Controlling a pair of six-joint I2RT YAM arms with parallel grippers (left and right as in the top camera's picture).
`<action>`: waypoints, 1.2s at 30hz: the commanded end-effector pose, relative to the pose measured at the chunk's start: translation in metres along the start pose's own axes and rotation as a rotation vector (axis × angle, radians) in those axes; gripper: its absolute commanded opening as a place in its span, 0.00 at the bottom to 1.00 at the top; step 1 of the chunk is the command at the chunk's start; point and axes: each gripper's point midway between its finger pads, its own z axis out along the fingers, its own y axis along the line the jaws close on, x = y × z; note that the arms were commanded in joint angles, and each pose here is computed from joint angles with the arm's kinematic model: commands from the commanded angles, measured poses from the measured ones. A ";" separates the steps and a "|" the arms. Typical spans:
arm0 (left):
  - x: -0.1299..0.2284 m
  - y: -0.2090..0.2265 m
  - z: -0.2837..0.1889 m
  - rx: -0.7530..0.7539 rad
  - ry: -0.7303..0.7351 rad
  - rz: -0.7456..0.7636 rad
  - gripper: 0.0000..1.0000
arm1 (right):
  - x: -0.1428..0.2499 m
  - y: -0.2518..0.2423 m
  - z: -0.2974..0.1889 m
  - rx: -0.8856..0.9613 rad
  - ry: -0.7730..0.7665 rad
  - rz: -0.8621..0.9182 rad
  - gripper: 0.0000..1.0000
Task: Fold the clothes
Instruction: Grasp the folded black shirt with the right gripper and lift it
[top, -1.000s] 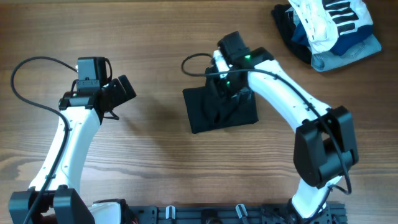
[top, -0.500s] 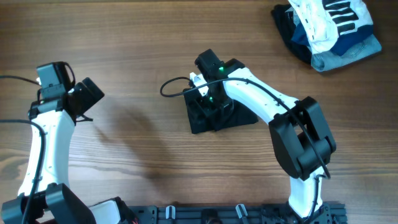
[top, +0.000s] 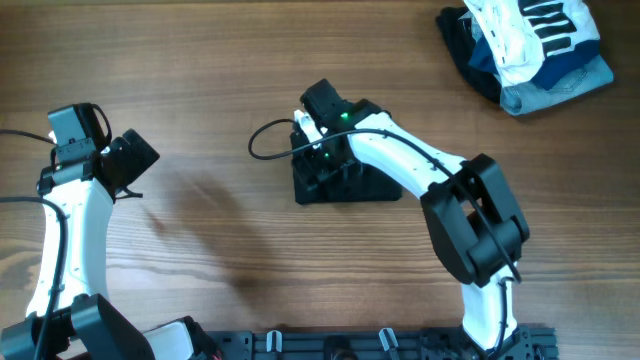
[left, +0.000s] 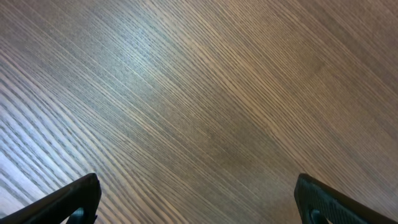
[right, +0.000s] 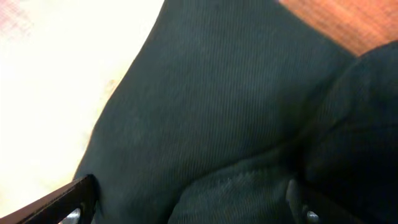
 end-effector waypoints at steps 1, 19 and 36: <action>0.001 0.001 0.002 -0.003 0.014 0.009 1.00 | 0.023 -0.021 0.049 0.079 0.102 0.060 0.95; 0.003 0.002 0.002 -0.005 0.019 0.009 1.00 | -0.021 -0.089 -0.085 0.100 -0.008 0.203 0.04; 0.003 0.002 0.002 -0.005 0.019 0.006 1.00 | 0.010 -0.314 -0.381 0.665 -0.522 0.390 0.04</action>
